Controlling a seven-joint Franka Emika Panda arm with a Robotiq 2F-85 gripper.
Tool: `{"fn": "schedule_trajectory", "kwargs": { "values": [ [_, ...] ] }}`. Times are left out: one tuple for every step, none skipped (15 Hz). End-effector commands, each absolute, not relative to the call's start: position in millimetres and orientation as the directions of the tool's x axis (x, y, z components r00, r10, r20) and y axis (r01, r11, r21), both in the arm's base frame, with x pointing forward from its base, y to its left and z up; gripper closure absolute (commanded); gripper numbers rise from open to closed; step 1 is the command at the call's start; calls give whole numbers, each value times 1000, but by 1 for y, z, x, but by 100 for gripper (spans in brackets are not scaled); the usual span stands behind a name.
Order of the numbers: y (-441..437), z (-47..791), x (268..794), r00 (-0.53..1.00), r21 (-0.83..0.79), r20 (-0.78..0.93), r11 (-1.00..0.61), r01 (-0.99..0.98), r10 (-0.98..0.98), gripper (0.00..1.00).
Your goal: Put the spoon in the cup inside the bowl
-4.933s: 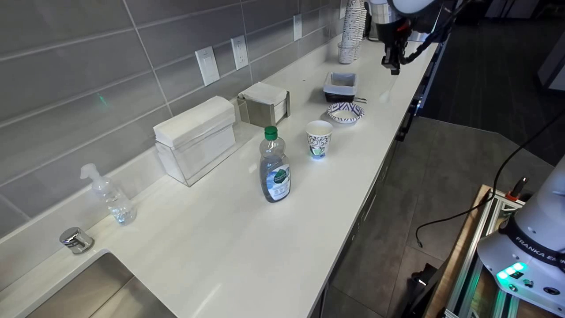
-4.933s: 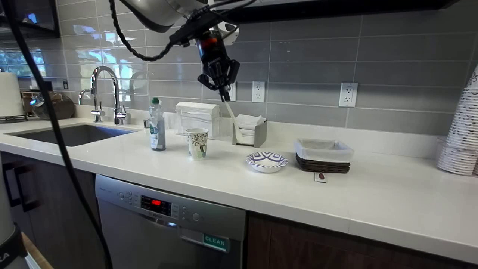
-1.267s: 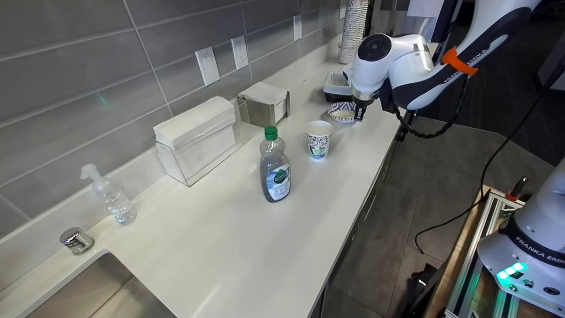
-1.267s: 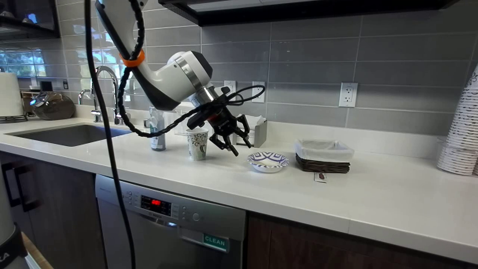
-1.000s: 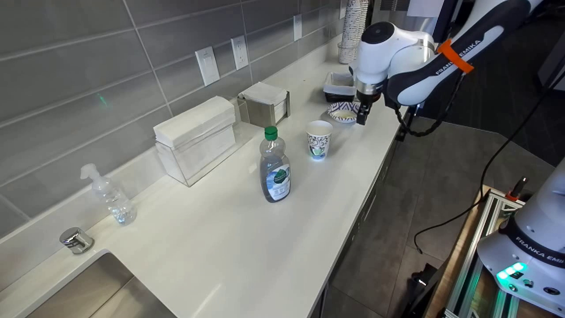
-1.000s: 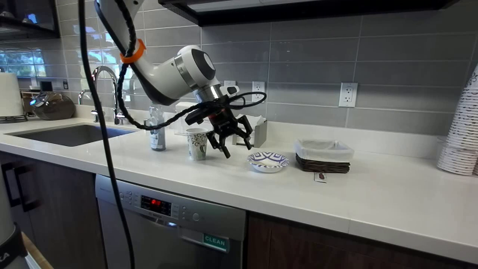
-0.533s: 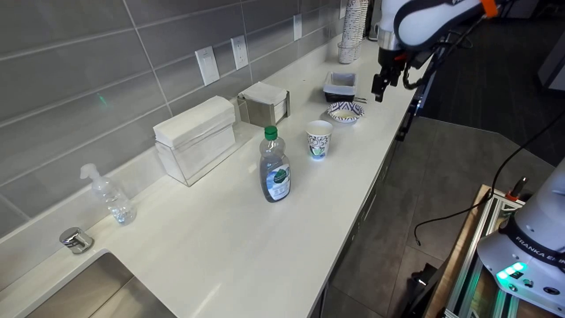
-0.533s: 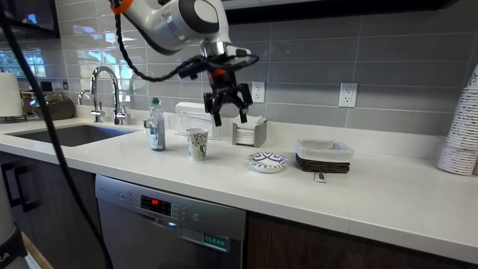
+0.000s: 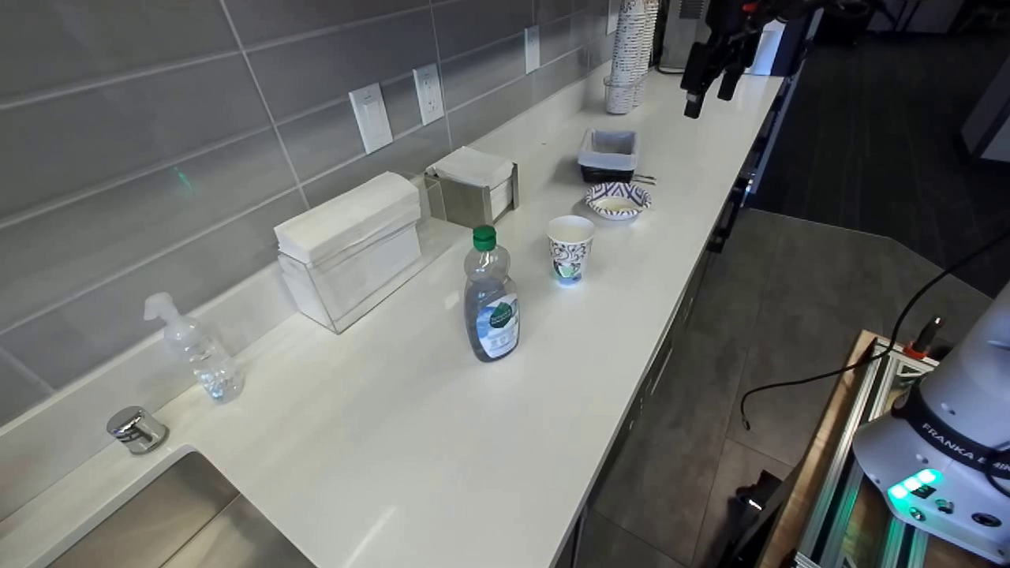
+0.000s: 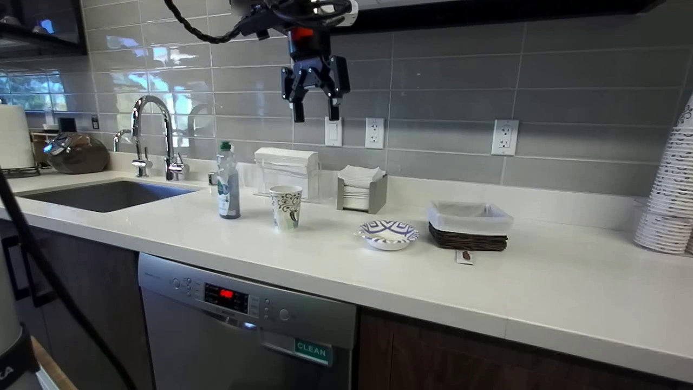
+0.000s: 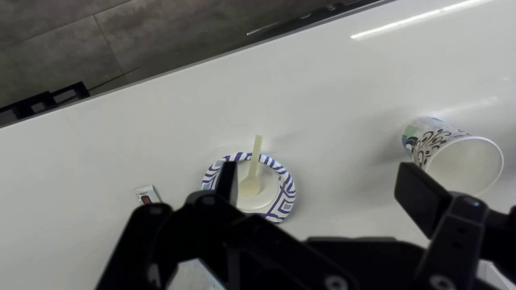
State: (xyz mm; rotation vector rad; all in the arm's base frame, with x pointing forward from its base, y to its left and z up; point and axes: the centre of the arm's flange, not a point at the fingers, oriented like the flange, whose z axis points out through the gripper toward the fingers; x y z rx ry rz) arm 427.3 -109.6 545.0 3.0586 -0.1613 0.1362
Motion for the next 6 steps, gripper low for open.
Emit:
{"fn": "schedule_trajectory", "kwargs": {
  "values": [
    [-110, 543, 428, 991, 71, 87, -992, -108, -101, 0],
    [-110, 541, 429, 991, 71, 83, -992, -107, -101, 0],
    [-110, 540, 429, 992, 71, 81, -992, -107, -101, 0],
    [-110, 539, 429, 992, 71, 80, -992, -107, -101, 0],
    [-110, 539, 429, 992, 71, 80, -992, -107, -101, 0],
    [-110, 539, 429, 992, 71, 80, -992, -107, -101, 0]
  ]
}}
